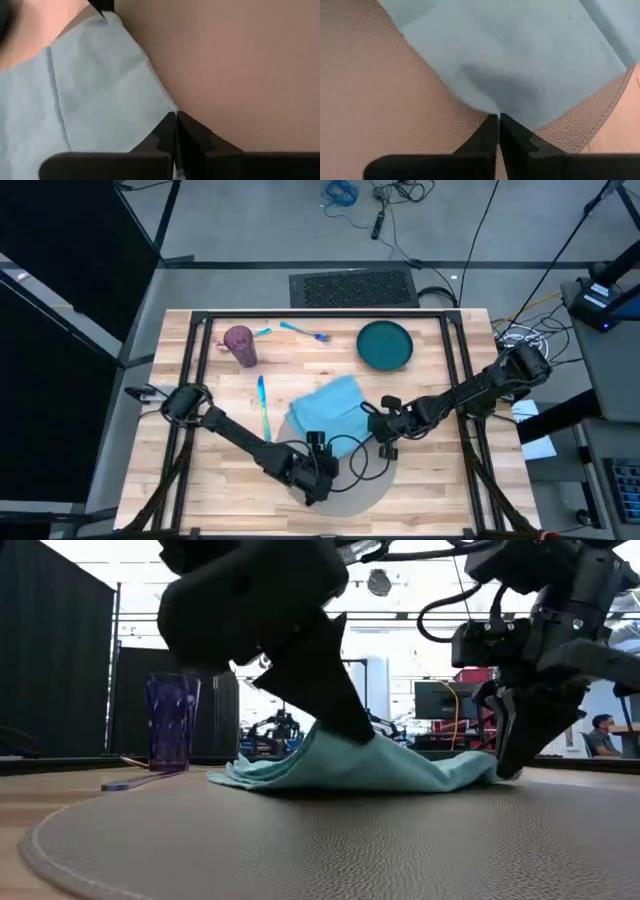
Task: Set table place
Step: Fold the blue napkin
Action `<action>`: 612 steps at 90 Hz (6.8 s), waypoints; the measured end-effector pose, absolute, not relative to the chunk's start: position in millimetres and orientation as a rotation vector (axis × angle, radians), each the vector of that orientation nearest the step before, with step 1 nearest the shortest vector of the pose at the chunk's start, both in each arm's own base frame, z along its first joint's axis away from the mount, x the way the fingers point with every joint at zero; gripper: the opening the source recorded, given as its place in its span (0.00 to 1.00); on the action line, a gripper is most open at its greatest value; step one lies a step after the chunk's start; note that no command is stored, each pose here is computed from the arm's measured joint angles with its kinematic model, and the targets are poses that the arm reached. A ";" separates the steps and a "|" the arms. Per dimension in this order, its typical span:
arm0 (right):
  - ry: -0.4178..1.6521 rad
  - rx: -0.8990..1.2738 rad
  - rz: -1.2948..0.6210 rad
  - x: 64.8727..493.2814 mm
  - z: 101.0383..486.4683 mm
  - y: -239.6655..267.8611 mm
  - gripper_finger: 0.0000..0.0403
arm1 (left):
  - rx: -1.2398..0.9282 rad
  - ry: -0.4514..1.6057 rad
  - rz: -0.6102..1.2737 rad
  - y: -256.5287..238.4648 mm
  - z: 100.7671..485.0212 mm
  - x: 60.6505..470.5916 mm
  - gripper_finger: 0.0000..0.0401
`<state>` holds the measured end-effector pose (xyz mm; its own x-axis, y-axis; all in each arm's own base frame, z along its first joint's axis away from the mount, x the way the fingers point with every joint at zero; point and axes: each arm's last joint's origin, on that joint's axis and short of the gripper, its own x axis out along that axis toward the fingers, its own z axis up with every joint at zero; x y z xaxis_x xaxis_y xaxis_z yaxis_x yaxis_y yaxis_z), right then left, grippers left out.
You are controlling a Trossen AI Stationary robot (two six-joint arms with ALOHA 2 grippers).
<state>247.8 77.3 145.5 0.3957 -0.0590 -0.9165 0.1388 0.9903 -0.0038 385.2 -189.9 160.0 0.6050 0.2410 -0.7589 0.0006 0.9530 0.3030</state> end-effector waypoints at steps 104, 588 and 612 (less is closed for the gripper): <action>1.288 -0.006 -0.180 255.4 240.1 106.5 0.00 | 0.280 0.899 0.206 -226.0 222.4 376.3 0.00; 0.937 0.347 -0.206 257.2 181.4 66.0 0.40 | -0.254 0.554 0.476 -146.1 268.2 279.7 0.48; 0.858 0.390 -0.272 259.6 184.3 69.8 0.40 | -0.214 0.773 0.448 -123.5 225.1 314.0 0.48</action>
<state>259.6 69.8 184.3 0.6261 -0.0762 -0.7760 0.3850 0.8957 0.2227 314.0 -123.5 225.1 0.6280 0.3105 -0.7136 -0.4650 0.8850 -0.0241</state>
